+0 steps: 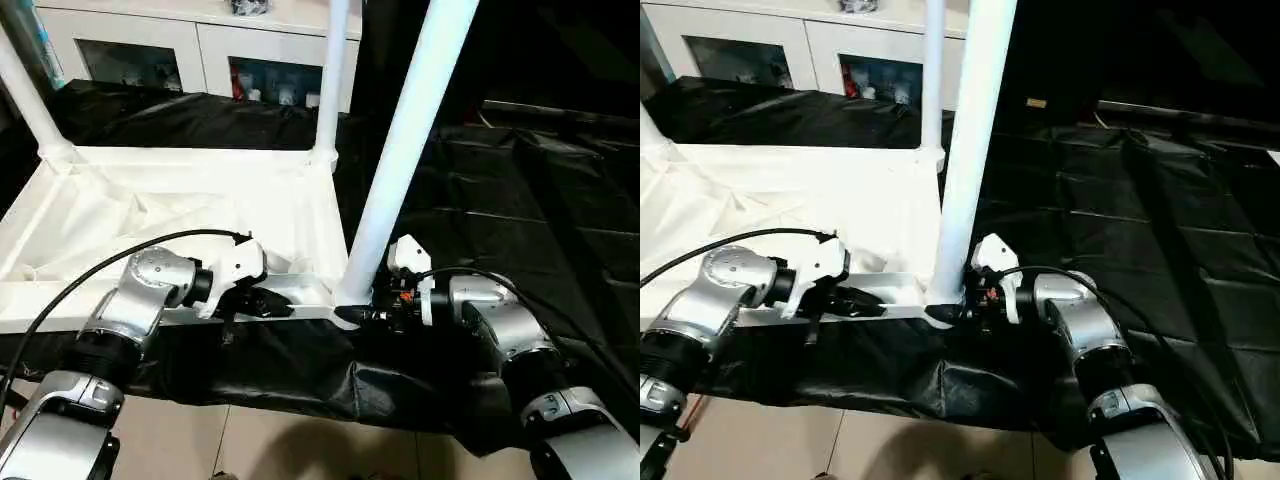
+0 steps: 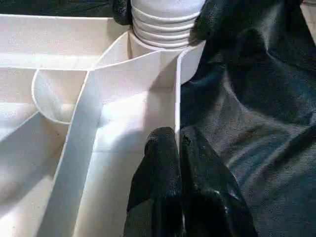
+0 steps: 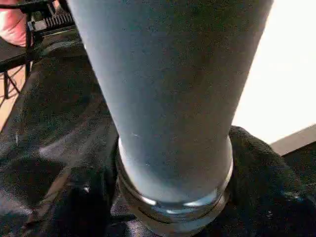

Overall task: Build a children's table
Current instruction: Rotate leg to tighten

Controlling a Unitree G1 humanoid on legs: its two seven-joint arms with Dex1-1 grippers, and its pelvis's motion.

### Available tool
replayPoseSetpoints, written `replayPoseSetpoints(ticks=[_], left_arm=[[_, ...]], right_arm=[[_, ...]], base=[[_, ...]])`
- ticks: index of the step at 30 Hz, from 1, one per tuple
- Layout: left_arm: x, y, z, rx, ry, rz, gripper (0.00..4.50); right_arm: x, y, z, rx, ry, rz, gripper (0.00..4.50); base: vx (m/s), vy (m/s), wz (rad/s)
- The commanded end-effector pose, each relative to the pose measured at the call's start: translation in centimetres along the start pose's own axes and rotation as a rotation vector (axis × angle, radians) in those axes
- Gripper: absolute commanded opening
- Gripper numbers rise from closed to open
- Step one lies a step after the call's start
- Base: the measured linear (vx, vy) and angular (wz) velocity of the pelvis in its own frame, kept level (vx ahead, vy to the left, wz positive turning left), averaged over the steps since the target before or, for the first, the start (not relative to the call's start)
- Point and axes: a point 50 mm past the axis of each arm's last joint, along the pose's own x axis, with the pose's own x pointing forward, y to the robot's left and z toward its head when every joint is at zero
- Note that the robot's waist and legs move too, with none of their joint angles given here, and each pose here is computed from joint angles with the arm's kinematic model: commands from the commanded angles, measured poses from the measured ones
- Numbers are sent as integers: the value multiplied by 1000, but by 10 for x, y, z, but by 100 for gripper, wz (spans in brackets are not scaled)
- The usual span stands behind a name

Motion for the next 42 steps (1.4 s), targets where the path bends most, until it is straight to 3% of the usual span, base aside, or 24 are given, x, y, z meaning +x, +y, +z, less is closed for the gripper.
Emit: replayPoseSetpoints(ticks=[1, 6, 11, 17, 19, 20, 22, 27, 32, 39, 40, 42], left_arm=[[3, -3, -10, -42, 29, -5, 0], [8, 0, -5, -49, -8, 42, 0], [24, 7, 8, -125, -89, 165, 0], [62, 8, 26, -149, -98, 282, 0], [67, 6, 28, -151, -101, 285, 0], [71, 5, 30, -147, -104, 281, 0], [75, 1, 34, -127, -108, 255, 0], [66, -4, 27, -83, -87, 182, 0], [52, -8, 15, -68, -47, 93, 0], [33, -7, 6, -52, -22, 0, 0], [30, -6, 5, -48, -9, -6, 0], [28, -4, 4, -40, 0, -9, 0]], right_arm=[[5, 5, 0, 16, -13, 50, 287], [9, 6, -3, 65, -36, 4, 279], [23, -6, -5, 127, -57, -243, 279], [58, -9, -3, 192, -47, -527, 277], [63, -7, -2, 199, -61, -521, 277], [67, -5, 0, 202, -74, -499, 333], [72, -1, 5, 198, -105, -456, 350], [57, -10, 8, 129, -93, -449, 390], [37, -8, 8, 57, -78, -267, 390], [14, 2, 4, 37, -30, -16, 390], [11, 4, 2, 44, -11, 23, 364], [9, 5, 1, 48, 4, 48, 357]], base=[[0, 0, 0], [0, 0, 0], [0, 0, 0], [0, 0, 0], [0, 0, 0], [0, 0, 0], [0, 0, 0], [0, 0, 0], [0, 0, 0], [0, 0, 0], [0, 0, 0], [0, 0, 0]])
